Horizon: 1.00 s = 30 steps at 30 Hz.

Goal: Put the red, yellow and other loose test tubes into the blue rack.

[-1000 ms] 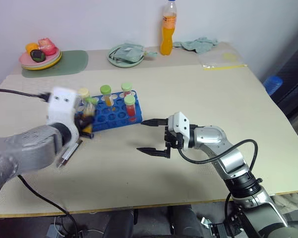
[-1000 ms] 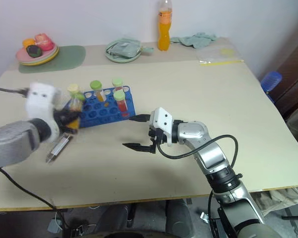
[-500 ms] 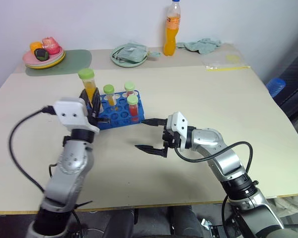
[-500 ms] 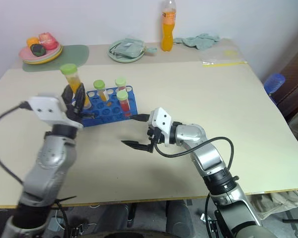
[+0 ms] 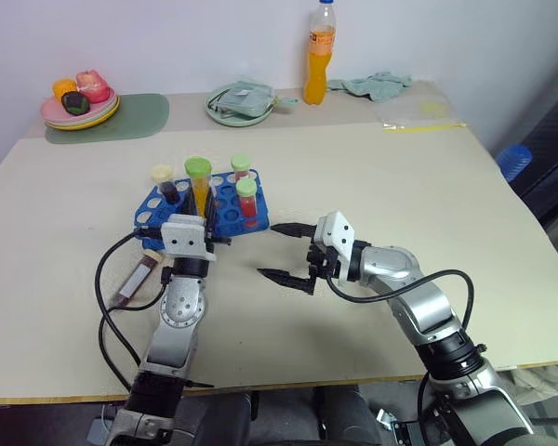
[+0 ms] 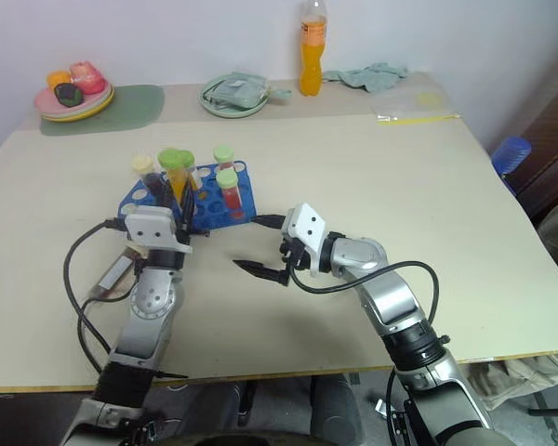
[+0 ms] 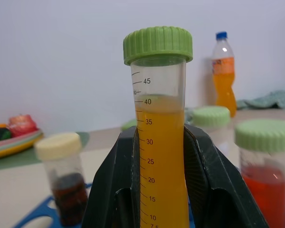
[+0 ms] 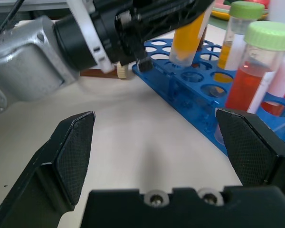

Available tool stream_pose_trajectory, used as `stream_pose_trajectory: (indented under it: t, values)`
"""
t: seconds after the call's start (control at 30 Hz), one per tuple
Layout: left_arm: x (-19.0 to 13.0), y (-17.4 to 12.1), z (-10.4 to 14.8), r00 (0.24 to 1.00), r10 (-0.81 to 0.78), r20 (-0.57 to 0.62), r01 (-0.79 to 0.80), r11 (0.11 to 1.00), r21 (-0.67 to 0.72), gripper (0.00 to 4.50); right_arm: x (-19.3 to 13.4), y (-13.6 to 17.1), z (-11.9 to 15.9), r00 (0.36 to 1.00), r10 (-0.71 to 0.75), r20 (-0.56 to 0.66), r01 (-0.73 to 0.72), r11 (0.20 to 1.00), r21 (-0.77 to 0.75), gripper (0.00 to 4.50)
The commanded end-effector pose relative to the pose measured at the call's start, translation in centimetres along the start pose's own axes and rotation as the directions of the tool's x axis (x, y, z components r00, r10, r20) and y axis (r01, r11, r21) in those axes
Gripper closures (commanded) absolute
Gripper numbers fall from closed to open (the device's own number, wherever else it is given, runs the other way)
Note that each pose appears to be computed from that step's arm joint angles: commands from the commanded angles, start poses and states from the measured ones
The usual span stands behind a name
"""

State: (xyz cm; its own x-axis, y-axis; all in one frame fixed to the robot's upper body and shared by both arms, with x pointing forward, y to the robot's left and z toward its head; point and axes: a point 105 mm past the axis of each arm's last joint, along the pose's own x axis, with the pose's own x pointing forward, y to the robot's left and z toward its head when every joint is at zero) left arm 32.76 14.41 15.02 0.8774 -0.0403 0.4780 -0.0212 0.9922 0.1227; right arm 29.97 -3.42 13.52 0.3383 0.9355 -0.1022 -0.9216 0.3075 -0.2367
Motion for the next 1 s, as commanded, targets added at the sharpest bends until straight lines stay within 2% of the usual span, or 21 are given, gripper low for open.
stream_pose_trajectory:
  t: [0.03, 0.37, 0.7, 0.83, 0.93, 0.97, 1.0]
  values:
    - [0.7, 0.2, 0.7, 0.999, 0.002, 0.048, -0.003, 1.0, 0.007, 3.76, -0.1, -0.1, 1.4, 0.999, -0.008, 0.044, 0.01, 0.999, -0.038, 0.0]
    - [1.2, 0.0, -0.6, 1.0, 0.004, 0.023, -0.003, 1.0, -0.008, 3.76, -0.1, -0.1, 1.4, 0.999, -0.011, 0.044, 0.012, 0.999, -0.037, 0.0]
    - [1.2, -0.7, -2.0, 1.0, -0.023, -0.015, 0.021, 0.996, -0.083, 3.76, -0.2, -0.2, 1.4, 0.999, -0.019, 0.042, 0.021, 0.999, -0.037, 0.0]
    - [0.9, -0.6, -2.0, 0.999, -0.034, -0.02, 0.031, 0.993, -0.11, 1.93, -0.1, -0.1, 1.5, 0.999, -0.017, 0.043, 0.019, 0.999, -0.034, 0.0]
    - [0.9, 0.4, -0.9, 1.0, 0.011, 0.014, -0.009, 0.995, -0.103, 0.4, -0.1, -0.1, 1.5, 0.999, -0.016, 0.044, 0.017, 0.999, -0.033, 0.0]
    - [0.9, 0.7, -0.5, 0.999, 0.028, 0.026, -0.025, 0.994, -0.106, 0.03, -0.1, -0.1, 1.5, 0.999, -0.015, 0.044, 0.017, 0.999, -0.033, 0.0]
    - [1.0, 1.4, 0.6, 0.997, 0.053, 0.051, -0.046, 0.991, -0.126, 0.03, -0.1, 0.0, 1.5, 0.999, -0.015, 0.045, 0.016, 0.999, -0.032, 0.0]
